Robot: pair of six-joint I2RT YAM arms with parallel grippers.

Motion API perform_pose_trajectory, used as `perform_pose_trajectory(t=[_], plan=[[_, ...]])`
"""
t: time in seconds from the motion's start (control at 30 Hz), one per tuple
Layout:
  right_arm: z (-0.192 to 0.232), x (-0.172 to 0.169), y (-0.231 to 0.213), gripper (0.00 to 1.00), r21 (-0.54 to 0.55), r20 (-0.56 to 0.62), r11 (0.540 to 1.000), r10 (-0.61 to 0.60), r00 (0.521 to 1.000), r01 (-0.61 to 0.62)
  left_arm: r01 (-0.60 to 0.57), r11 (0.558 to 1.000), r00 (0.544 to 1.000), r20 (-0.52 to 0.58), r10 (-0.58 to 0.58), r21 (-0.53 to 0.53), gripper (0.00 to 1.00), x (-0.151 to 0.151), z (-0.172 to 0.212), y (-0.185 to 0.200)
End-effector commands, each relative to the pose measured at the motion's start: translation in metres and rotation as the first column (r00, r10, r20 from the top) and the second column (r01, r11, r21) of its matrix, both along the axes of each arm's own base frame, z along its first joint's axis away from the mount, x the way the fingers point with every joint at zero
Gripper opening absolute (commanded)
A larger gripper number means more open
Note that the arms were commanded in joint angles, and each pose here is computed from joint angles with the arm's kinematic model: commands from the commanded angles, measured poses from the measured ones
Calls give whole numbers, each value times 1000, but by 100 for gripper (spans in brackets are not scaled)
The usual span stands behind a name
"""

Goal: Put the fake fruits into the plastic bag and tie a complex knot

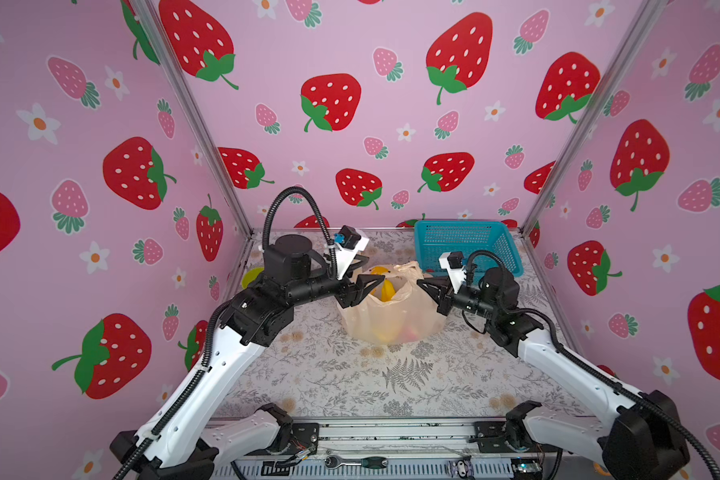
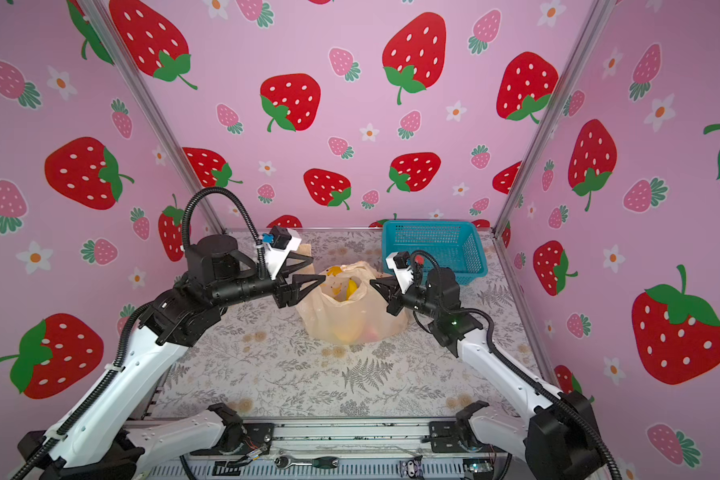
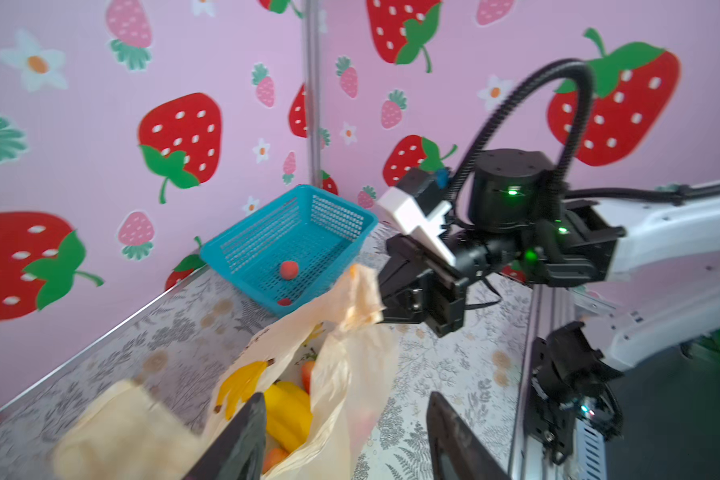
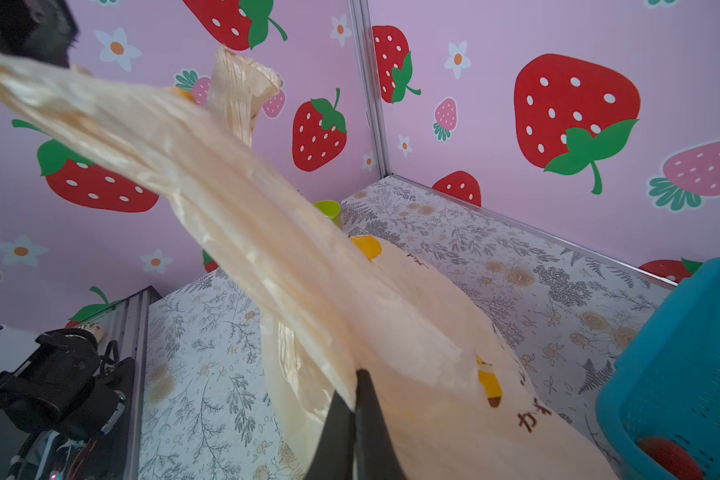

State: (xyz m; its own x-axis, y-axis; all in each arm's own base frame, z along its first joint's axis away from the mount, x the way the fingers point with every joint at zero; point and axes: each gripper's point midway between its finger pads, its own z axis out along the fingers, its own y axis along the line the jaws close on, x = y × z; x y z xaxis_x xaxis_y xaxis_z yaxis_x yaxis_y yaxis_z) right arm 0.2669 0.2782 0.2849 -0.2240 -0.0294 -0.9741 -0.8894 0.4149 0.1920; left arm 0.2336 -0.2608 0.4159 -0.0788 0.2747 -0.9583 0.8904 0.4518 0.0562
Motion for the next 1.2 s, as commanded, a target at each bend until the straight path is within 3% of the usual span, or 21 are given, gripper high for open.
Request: perform_pose_trajectory(t=[0.0,0.13,0.27,0.53,0.7,0.8,0.97,1.07,1.17], plan=[[2,-5,2,0,27,-7,999,42,999,-42,87,979,982,150,-116,185,64,-12,-3,-15],[5,-7,0,0,30,3,999,43,999,-43,83,950,967,206,-150,300,65,1,-16,-29],[4,-7,-2,0,24,8,999,33,999,-33,91,934,962,213,-173,346,64,15,-26,-43],[1,-4,-1,0,19,0,999,28,1000,-28,81,930,969,190,-157,358,25,28,-37,-57],[1,4,-8,2,-23,35,999,-34,999,35,80,949,985,124,-123,304,11,21,-39,-59],[7,9,-21,30,-61,127,991,-112,986,120,69,964,995,52,-85,259,0,18,-39,-58],[27,-4,-33,69,-51,317,985,-138,938,162,28,980,999,-38,-21,198,0,15,-38,-55],[35,-13,-32,84,-39,407,991,-103,908,130,20,985,997,-71,-8,173,0,13,-36,-54],[43,-24,-22,92,-17,480,999,-34,876,48,23,988,995,-94,-8,155,0,10,-35,-54]])
